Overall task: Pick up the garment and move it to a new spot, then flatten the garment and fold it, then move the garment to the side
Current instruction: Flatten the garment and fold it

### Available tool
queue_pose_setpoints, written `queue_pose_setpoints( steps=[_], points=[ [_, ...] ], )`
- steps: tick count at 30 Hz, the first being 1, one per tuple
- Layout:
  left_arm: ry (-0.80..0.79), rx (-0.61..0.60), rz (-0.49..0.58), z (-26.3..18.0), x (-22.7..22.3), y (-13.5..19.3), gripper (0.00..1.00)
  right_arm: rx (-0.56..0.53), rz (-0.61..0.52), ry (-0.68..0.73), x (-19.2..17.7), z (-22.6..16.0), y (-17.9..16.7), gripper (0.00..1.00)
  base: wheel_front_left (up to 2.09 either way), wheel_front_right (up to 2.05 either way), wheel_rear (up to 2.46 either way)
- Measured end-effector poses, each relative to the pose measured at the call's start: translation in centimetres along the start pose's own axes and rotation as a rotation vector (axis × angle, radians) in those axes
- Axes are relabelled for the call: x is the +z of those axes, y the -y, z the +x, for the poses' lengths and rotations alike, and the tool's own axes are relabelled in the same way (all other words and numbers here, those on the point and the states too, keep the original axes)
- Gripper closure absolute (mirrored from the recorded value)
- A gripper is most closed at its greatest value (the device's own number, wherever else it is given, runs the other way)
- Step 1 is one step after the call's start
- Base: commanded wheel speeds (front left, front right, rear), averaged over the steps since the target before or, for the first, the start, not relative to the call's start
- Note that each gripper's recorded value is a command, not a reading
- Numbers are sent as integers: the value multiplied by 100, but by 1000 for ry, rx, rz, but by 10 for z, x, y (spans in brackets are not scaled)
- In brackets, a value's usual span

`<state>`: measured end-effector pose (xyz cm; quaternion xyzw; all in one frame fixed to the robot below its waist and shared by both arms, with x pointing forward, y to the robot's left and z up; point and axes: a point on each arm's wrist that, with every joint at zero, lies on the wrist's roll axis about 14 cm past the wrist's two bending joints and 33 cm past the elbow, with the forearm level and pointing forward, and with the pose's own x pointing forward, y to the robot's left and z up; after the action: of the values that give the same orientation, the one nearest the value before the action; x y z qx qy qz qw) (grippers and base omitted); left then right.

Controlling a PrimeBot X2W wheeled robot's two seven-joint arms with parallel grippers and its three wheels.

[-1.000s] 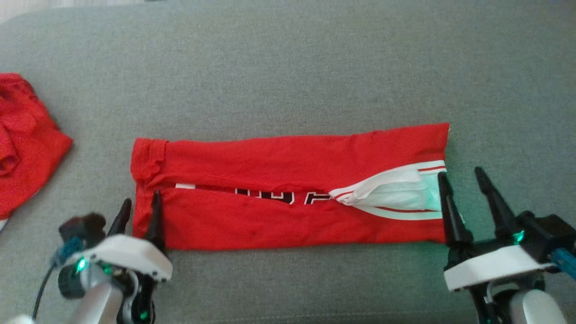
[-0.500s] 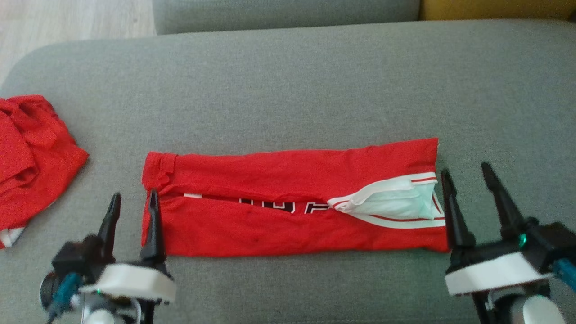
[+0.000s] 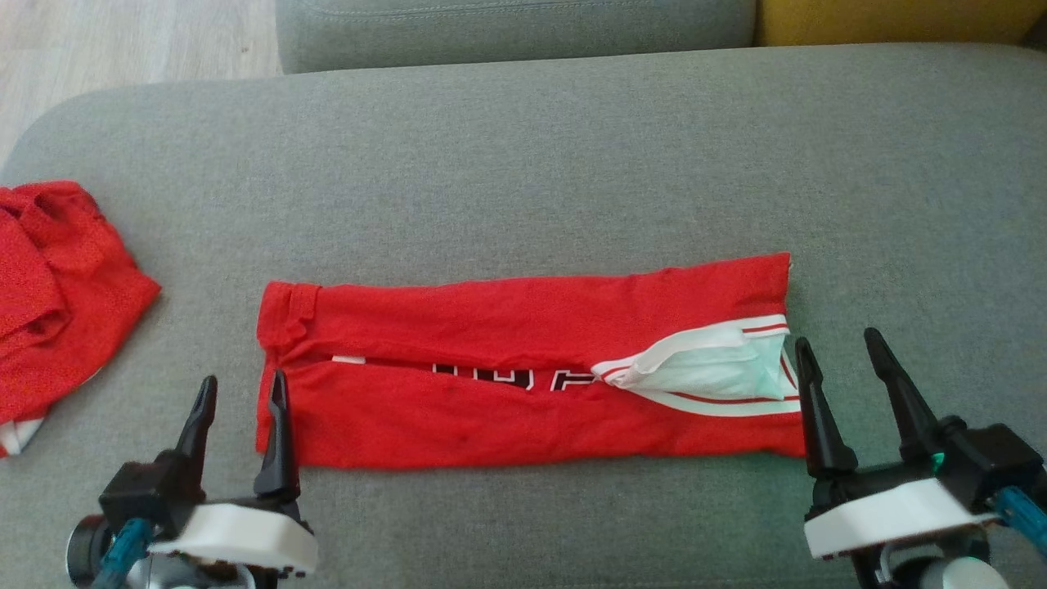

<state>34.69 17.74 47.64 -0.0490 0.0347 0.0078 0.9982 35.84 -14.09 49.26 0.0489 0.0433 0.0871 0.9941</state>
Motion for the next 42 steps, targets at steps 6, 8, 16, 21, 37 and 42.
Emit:
queue_pose_setpoints(
  steps=[6, 8, 16, 21, 37, 42],
  points=[
    [-6, 0, 1, 0, -2, 0, 0, -7, 17, -19, -6, -1, 2, 0, 0, 0, 0],
    [-11, -1, 0, 1, -3, 0, 0, -11, 30, -46, -13, -1, 3, 0, 0, 0, 0],
    [-31, -32, -6, 11, -10, 8, 0, -46, 61, -193, -60, 16, 17, 0, 0, 0, 0],
    [-22, -38, -12, 25, -9, 8, 0, -45, 64, -297, -88, 37, 20, 0, 0, 0, 0],
    [-52, -31, -19, 44, -24, 4, 0, -26, 113, -533, -130, 51, 15, 100, 0, 0, 0],
    [-27, -32, -18, 45, -17, 7, 0, -42, 115, -521, -125, 46, 20, 100, 0, 0, 0]
  ],
)
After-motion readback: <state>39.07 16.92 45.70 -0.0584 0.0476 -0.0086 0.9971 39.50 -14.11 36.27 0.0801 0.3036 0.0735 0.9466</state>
